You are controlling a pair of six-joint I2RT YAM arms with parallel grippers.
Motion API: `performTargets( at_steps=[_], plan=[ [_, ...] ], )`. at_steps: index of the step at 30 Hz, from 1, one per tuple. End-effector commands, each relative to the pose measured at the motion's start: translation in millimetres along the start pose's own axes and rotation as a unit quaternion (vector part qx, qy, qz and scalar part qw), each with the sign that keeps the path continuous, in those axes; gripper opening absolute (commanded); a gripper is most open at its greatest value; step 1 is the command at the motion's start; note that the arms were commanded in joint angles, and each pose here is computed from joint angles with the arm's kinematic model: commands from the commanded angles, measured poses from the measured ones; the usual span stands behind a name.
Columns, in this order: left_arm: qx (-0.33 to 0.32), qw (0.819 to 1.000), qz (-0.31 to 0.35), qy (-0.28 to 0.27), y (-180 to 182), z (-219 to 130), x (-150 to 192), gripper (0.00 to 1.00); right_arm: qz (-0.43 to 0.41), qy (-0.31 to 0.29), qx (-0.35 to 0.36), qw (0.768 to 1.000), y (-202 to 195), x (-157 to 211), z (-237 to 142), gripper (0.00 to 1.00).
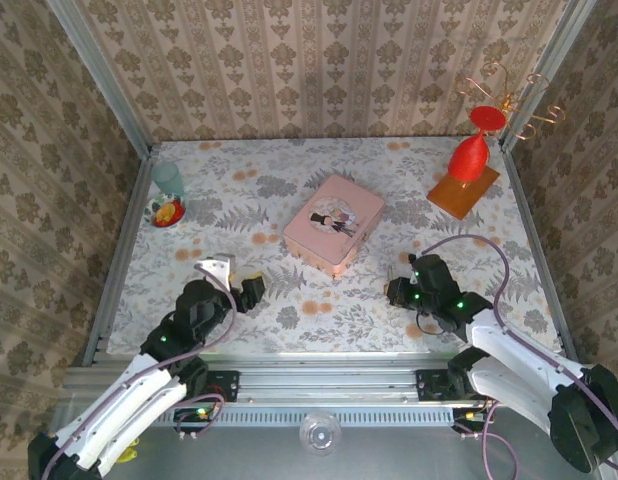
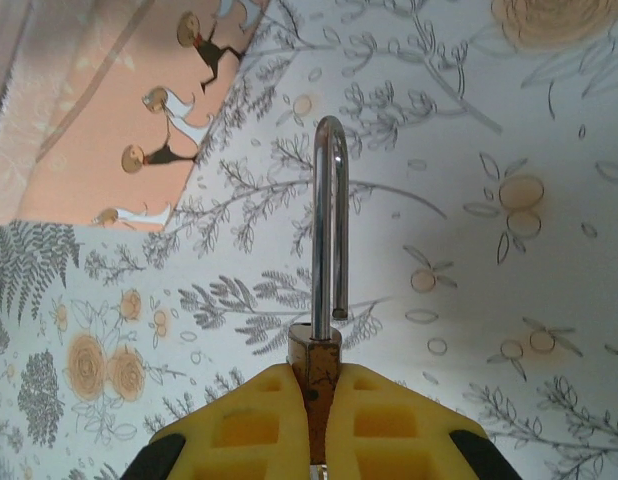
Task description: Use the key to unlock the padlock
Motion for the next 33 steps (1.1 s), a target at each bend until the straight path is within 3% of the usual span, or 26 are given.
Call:
performTargets(
  at_steps=[1, 18, 33],
  plan=[
    [0.002, 1.0, 0.007, 0.01, 2.0, -3.2, 9.0, 0.76, 0.016, 0.022, -0.008, 1.0, -3.2, 11.4, -0.9, 0.0],
    [0.005, 1.0, 0.004, 0.007, 1.5, -3.3, 9.8, 0.77, 0.028, 0.076, 0.012, 0.997, -21.6, 40.4, 4.8, 0.02],
    [0.006, 1.0, 0.004, 0.006, 1.4, -3.4, 9.9, 0.78, 0.026, 0.075, 0.046, 0.996, -30.2, 44.7, -0.6, 0.15]
  ],
)
Point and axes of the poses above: each hand's point on the last joint's axis, 136 mm out from that joint toward the fingers, its own z axis out along the fingers, its own y axis along the line the jaws close on, x = y × z, the point moved 4 cm from there along -z, back along the fingers, and after that the axes turned 13 degrees about z, right-handed, at the moved point
